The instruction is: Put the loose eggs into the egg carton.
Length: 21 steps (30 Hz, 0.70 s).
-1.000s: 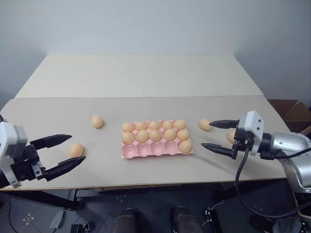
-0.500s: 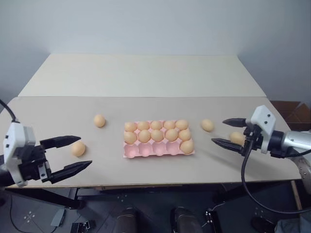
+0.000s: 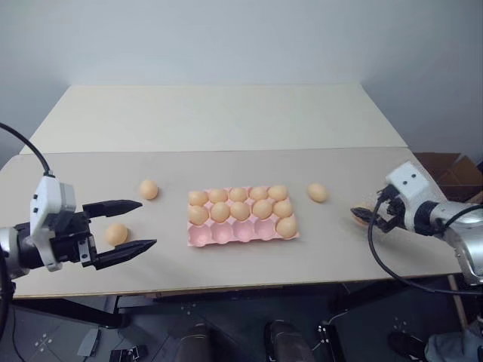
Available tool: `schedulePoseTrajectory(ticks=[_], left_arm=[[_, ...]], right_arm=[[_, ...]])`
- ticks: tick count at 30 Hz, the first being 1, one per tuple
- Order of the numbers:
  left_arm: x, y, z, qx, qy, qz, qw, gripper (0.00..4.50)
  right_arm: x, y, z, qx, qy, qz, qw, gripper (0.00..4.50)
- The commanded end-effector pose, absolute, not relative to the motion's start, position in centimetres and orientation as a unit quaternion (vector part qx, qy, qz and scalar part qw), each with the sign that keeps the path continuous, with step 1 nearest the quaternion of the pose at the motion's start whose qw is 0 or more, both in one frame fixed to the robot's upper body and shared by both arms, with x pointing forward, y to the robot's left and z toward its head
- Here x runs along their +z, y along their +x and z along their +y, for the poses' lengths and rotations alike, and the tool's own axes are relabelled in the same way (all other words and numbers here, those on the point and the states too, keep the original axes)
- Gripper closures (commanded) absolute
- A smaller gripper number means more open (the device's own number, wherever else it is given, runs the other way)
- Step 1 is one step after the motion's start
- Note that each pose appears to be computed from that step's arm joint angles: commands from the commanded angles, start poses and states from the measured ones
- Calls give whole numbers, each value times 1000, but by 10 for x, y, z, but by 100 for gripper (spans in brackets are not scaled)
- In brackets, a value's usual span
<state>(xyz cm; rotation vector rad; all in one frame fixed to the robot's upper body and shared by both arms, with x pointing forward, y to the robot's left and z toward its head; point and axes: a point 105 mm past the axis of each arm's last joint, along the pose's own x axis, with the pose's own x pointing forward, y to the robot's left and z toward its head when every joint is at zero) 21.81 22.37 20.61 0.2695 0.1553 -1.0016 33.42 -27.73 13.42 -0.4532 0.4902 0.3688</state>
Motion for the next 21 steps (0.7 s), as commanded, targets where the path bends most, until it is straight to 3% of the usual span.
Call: schedulePoseTrajectory(ticks=[1,3,6,12,15,21], left_arm=[[211,216,219,-481,143,59,863,2],[211,215,219,-480,144,59,863,2],[212,215,220,-477,148,59,864,0],[214,213,223,-472,153,59,866,0],[214,213,224,-471,153,59,867,0],[214,216,223,-474,152,58,865,0]], right_arm=[[131,348,-291,125,-216,247,936,0],[124,356,-297,101,-207,252,940,0],[122,361,-295,98,-194,253,943,59],[143,361,-279,119,-188,209,952,250],[168,357,-256,144,-185,168,957,261],[203,337,-170,266,-168,89,945,261]])
